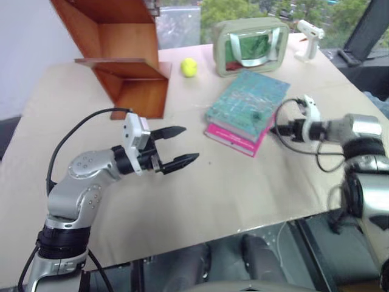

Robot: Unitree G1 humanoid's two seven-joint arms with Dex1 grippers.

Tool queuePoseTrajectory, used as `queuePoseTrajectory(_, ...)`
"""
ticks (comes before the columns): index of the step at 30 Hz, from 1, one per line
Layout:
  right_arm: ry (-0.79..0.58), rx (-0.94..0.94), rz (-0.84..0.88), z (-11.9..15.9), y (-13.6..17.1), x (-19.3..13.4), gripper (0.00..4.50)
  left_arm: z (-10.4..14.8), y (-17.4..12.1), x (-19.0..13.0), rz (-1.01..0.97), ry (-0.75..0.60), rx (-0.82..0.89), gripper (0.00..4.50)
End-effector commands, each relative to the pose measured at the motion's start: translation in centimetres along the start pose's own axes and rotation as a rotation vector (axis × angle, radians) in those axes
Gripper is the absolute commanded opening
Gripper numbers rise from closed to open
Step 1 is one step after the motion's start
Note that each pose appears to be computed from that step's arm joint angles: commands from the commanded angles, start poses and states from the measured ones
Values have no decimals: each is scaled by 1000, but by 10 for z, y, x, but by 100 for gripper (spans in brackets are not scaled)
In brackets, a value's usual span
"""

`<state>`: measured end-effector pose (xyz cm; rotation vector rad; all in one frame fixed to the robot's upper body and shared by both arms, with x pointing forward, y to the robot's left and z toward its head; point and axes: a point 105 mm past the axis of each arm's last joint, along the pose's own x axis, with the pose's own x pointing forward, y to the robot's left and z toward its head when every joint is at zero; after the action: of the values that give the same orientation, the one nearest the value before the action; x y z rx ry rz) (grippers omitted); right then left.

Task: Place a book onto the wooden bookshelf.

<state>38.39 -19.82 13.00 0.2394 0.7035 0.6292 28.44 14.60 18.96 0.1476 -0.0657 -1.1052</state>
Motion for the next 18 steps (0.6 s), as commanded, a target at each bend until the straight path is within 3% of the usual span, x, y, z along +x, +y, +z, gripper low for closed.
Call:
queuePoseTrajectory(1,-6,-226,139,5,59,-27,138,6,3,-1,2,-15,35,450)
queuePoseTrajectory(5,-85,-340,197,21,101,-37,138,5,5,0,5,-18,36,450)
queuePoseTrajectory(8,-160,-451,138,47,120,-24,138,5,7,1,4,-19,40,450)
queuePoseTrajectory(14,-258,-631,-230,105,101,43,138,7,9,1,13,-26,56,450)
queuePoseTrajectory(18,-193,-656,-236,101,95,74,138,8,7,2,18,-30,59,450)
